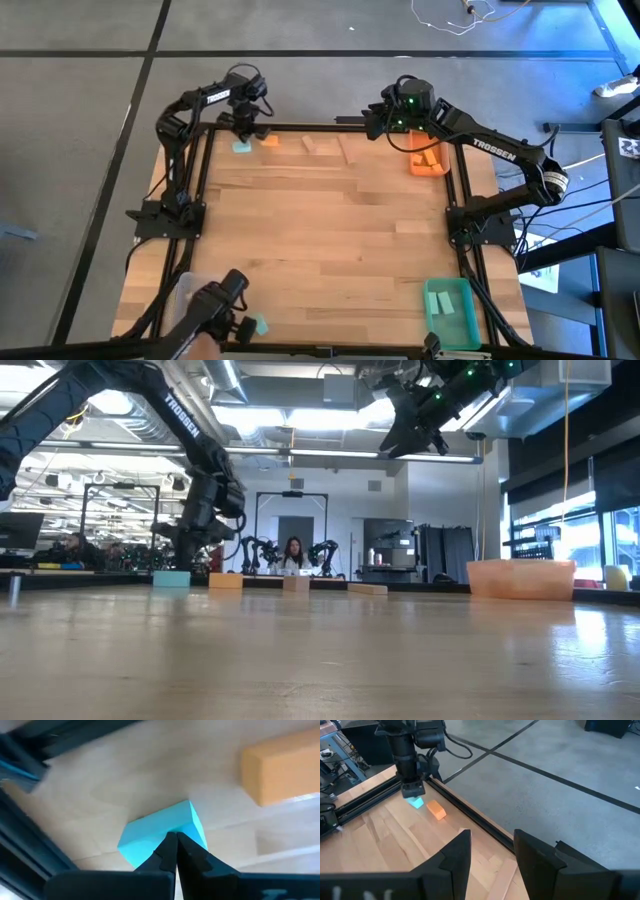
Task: Sort & place blocks by color
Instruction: Put the blue block into the green bin
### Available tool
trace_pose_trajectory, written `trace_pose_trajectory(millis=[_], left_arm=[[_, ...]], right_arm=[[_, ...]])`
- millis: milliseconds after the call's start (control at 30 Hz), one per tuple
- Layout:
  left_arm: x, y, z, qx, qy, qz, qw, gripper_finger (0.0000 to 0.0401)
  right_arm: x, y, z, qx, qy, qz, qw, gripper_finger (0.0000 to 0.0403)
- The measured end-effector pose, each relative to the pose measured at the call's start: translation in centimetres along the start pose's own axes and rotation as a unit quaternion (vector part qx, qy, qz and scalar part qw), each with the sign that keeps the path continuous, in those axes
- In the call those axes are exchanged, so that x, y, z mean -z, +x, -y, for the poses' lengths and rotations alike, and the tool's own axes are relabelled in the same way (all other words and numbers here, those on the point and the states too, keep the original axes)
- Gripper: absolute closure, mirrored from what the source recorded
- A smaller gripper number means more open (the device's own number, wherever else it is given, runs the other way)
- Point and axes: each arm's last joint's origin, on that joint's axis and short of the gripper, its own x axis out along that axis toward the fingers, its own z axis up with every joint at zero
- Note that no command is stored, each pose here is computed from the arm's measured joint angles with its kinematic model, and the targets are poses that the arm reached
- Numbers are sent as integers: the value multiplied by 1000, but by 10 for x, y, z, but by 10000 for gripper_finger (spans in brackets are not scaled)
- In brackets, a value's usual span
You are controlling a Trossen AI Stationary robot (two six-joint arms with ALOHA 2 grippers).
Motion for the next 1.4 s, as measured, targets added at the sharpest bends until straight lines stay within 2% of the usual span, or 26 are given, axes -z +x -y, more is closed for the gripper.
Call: trace_pose_trajectory(millis=[300, 433, 800, 1067, 1200, 1400], left_arm=[[15, 1, 54, 1, 60, -10, 998, 401], [26, 2, 83, 25, 83, -20, 996, 401], [70, 6, 158, 53, 172, -44, 983, 401], [90, 7, 192, 57, 224, -16, 973, 401], [93, -10, 190, 37, 218, 15, 975, 401], [91, -21, 173, 20, 101, 13, 995, 401]], right_arm=[[0, 0, 0, 0, 0, 0, 1000, 254], [0, 0, 0, 0, 0, 0, 1000, 254], [0, 0, 0, 0, -11, 0, 1000, 254], [0, 0, 0, 0, -16, 0, 1000, 254], [0, 0, 0, 0, -47, 0, 999, 254], [0, 0, 0, 0, -49, -1, 999, 254]])
